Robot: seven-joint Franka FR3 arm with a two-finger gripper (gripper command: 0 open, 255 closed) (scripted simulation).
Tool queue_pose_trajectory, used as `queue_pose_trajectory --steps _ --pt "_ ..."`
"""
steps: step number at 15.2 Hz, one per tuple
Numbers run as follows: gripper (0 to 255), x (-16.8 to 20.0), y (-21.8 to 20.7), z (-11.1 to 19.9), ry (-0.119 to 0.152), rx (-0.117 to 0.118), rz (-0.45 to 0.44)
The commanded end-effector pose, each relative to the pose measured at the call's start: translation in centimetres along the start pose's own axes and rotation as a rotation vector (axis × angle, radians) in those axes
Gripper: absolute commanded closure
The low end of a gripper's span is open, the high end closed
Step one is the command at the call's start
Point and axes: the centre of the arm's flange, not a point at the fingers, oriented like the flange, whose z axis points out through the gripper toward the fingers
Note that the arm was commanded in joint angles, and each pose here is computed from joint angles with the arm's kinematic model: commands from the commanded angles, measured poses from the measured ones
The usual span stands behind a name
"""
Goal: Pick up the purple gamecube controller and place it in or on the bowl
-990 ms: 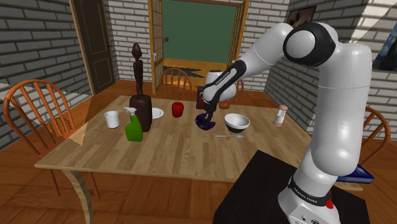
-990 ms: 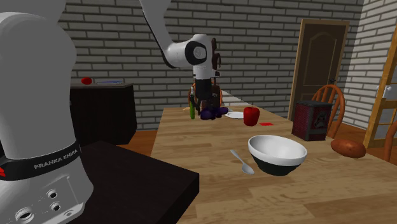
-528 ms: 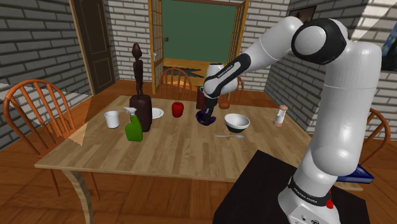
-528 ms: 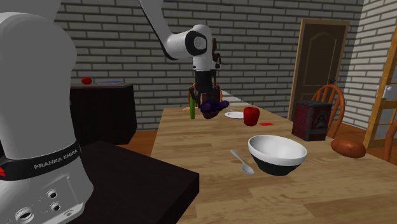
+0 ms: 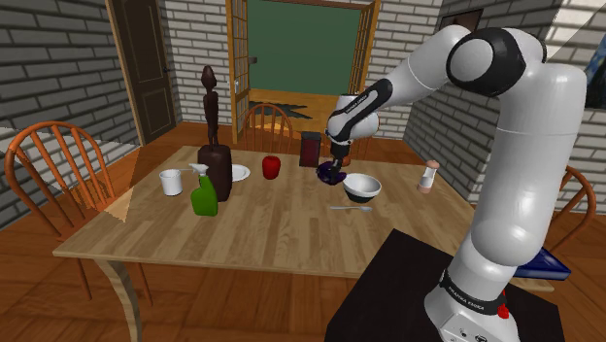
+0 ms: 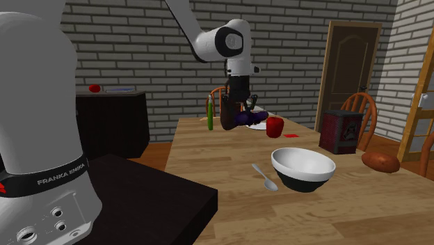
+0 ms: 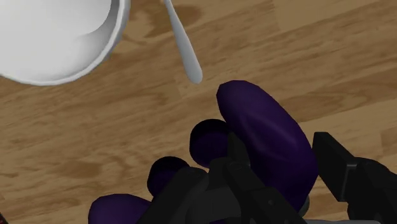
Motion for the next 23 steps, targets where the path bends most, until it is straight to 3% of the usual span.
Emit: queue_pose_trajectory --steps 1,16,23 --pt "255 -1.9 2.0 -0.2 0.001 0.000 -0.002" --pt "255 -14.2 17.5 -0.6 0.001 0.000 -0.002" --pt "255 -14.3 17.4 3.1 0.001 0.000 -0.002"
